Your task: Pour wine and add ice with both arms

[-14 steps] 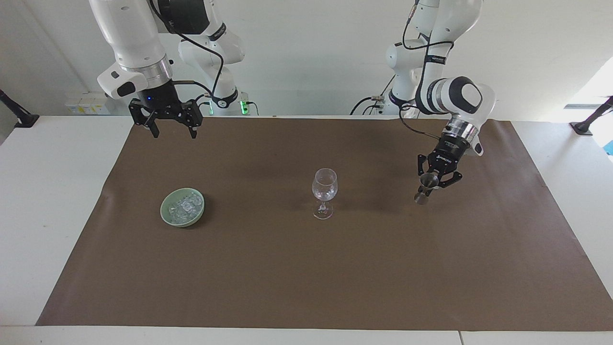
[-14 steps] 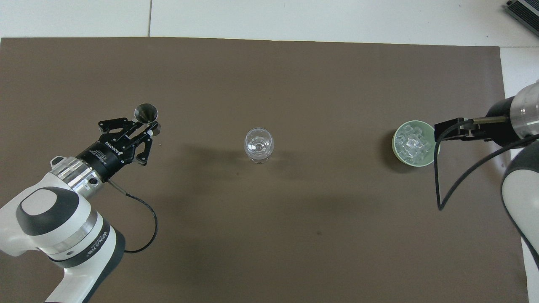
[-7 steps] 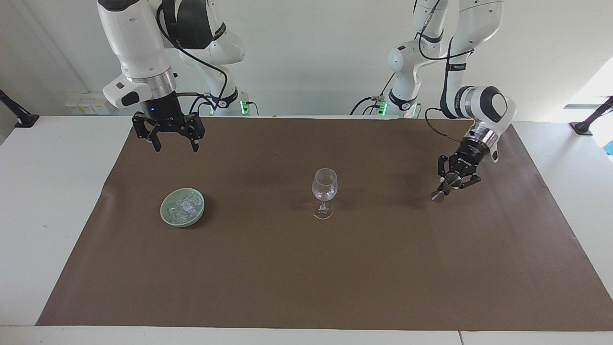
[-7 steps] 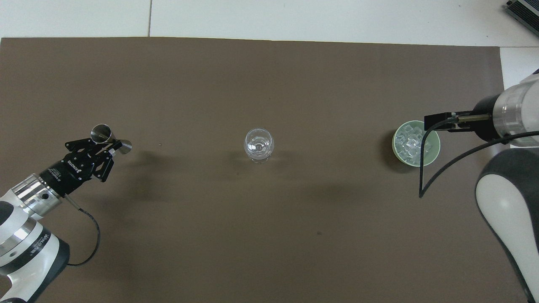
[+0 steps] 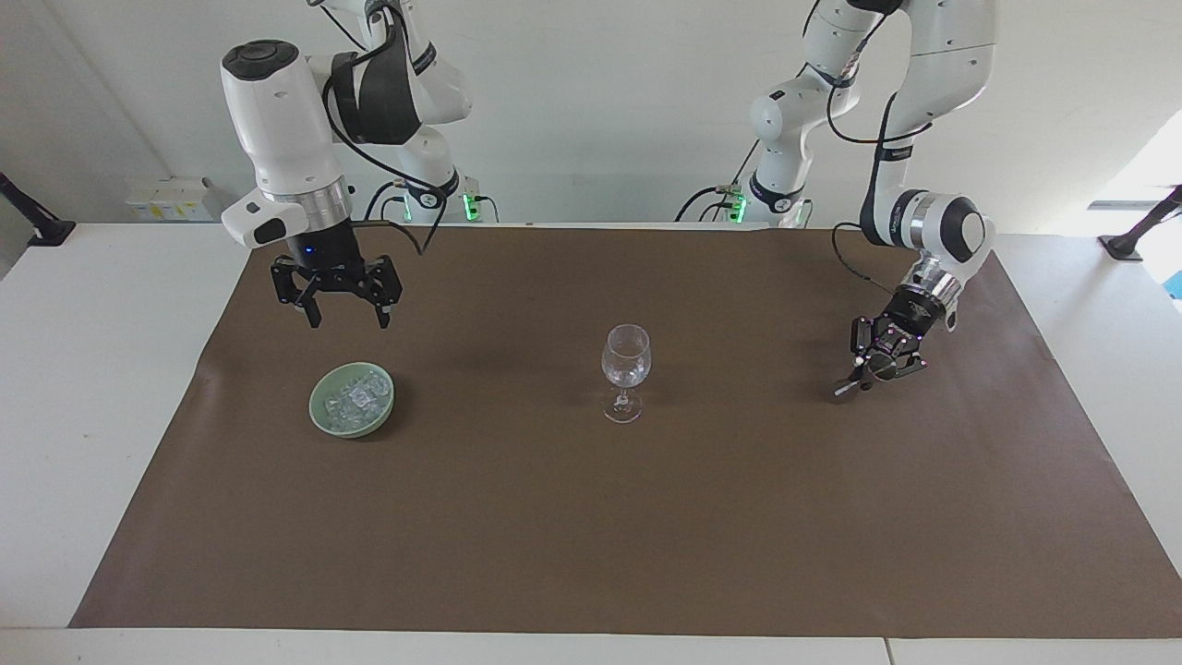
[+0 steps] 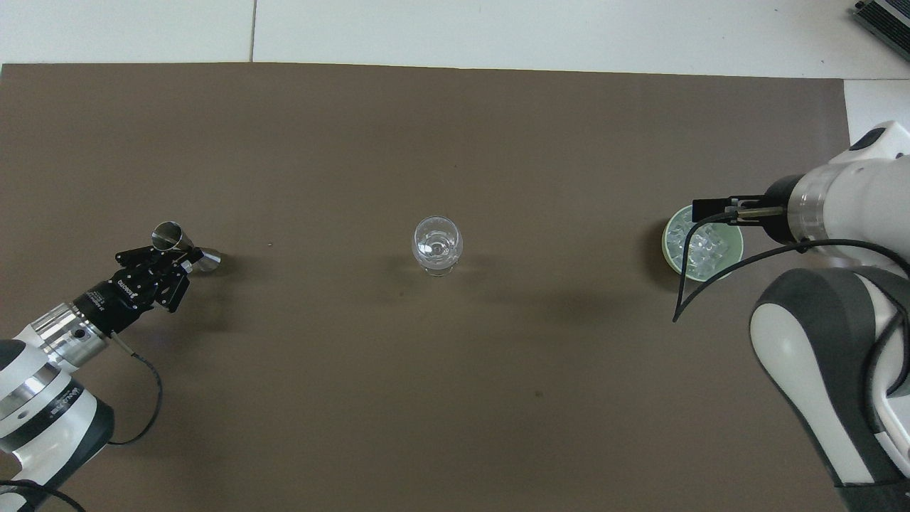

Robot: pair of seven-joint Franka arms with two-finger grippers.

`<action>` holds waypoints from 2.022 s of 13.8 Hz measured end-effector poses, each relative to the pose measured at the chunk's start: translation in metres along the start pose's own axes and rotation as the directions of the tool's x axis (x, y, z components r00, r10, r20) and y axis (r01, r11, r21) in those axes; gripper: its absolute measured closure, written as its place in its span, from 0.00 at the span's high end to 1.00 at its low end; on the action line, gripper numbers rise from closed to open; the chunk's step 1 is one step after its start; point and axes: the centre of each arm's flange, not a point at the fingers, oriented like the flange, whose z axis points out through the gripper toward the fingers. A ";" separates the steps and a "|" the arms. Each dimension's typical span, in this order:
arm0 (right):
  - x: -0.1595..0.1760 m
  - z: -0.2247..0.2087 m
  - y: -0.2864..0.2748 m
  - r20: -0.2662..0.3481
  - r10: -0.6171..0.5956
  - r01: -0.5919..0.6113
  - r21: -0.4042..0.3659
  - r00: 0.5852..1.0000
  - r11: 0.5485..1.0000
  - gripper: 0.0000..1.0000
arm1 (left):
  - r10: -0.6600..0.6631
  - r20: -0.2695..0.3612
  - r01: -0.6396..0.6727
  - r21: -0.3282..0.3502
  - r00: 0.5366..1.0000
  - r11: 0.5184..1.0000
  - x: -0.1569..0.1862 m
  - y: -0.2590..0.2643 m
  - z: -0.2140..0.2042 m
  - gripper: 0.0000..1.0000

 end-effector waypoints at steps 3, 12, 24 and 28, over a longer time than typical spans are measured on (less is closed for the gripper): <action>-0.009 0.032 0.010 0.019 0.017 -0.017 -0.005 1.000 1.000 1.00 | 0.020 -0.005 -0.020 0.008 1.000 1.000 0.004 0.011 -0.008 0.22; -0.027 0.106 0.030 0.038 0.049 -0.049 -0.014 0.998 0.999 1.00 | 0.052 -0.005 -0.052 0.020 0.999 0.998 0.011 0.015 -0.005 0.22; -0.031 0.160 0.049 0.059 0.055 -0.053 -0.022 0.997 0.998 1.00 | 0.073 0.021 -0.073 0.012 0.997 0.997 0.012 0.020 0.006 0.22; -0.031 0.167 0.049 0.067 0.047 -0.045 -0.022 0.997 0.999 1.00 | 0.081 0.022 -0.082 0.011 0.996 0.997 0.016 0.020 0.008 0.21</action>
